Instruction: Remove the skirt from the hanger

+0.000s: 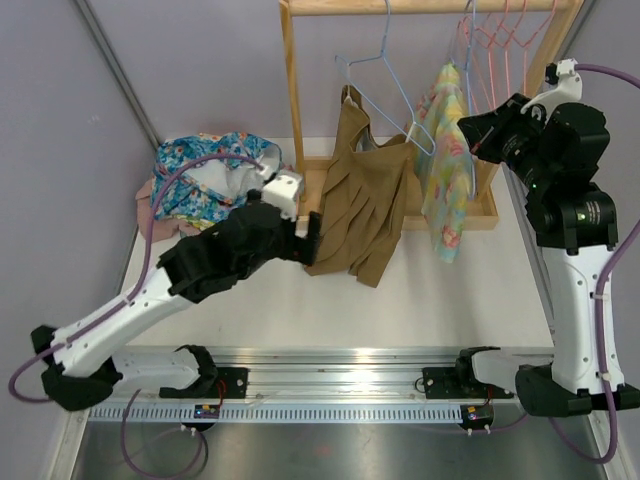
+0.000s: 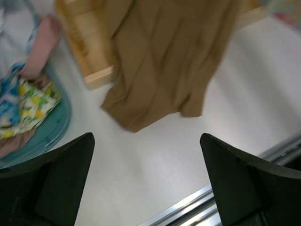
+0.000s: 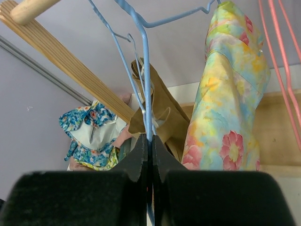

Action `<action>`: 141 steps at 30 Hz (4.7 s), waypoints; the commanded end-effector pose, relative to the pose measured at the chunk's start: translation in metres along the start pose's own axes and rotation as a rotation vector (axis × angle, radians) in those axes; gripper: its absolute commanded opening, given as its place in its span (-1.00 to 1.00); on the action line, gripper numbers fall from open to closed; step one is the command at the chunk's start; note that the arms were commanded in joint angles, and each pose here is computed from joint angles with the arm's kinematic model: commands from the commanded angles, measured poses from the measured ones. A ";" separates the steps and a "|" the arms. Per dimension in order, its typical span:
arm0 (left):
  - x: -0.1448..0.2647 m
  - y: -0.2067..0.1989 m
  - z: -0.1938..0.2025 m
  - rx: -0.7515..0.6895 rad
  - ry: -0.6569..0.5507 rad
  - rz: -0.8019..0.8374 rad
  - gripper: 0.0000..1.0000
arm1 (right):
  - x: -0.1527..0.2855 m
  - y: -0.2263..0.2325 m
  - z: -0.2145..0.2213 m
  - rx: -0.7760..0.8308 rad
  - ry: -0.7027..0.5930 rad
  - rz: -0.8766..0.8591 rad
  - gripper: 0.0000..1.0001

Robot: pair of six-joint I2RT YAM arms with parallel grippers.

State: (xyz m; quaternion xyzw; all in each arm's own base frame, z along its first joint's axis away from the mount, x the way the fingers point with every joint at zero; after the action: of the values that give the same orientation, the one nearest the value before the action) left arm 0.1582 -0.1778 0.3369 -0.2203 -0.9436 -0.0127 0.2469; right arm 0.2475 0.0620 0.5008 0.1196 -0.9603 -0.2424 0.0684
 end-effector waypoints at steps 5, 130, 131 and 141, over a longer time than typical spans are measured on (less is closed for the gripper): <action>0.011 -0.147 -0.044 -0.142 -0.197 0.273 0.98 | 0.066 0.015 -0.012 -0.044 -0.158 -0.032 -1.00; 0.028 0.158 -0.028 0.349 -0.108 -0.484 0.98 | -0.029 -0.018 -0.041 -0.088 -0.190 0.049 0.99; 0.030 0.154 -0.017 0.353 -0.090 -0.475 0.98 | -0.019 -0.008 -0.043 -0.077 -0.187 -0.024 0.99; 0.026 0.147 0.071 0.365 0.070 -0.549 0.98 | -0.045 0.032 -0.039 -0.029 -0.015 -0.387 0.97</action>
State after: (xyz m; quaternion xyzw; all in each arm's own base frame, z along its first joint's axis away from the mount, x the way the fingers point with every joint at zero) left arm 0.1746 -0.0259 0.2735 0.0742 -0.9418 0.0758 0.3190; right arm 0.2706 0.0673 0.5532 0.2423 -0.9273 -0.2849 -0.0165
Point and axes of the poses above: each gripper's point midway between its finger pads, its own x axis back along the fingers, its own y axis along the line the jaws close on, z = x × y, the point moved 9 cm from there along x, back along the fingers, and after that the axes turned 1 degree about -x, right-handed, at the moved point
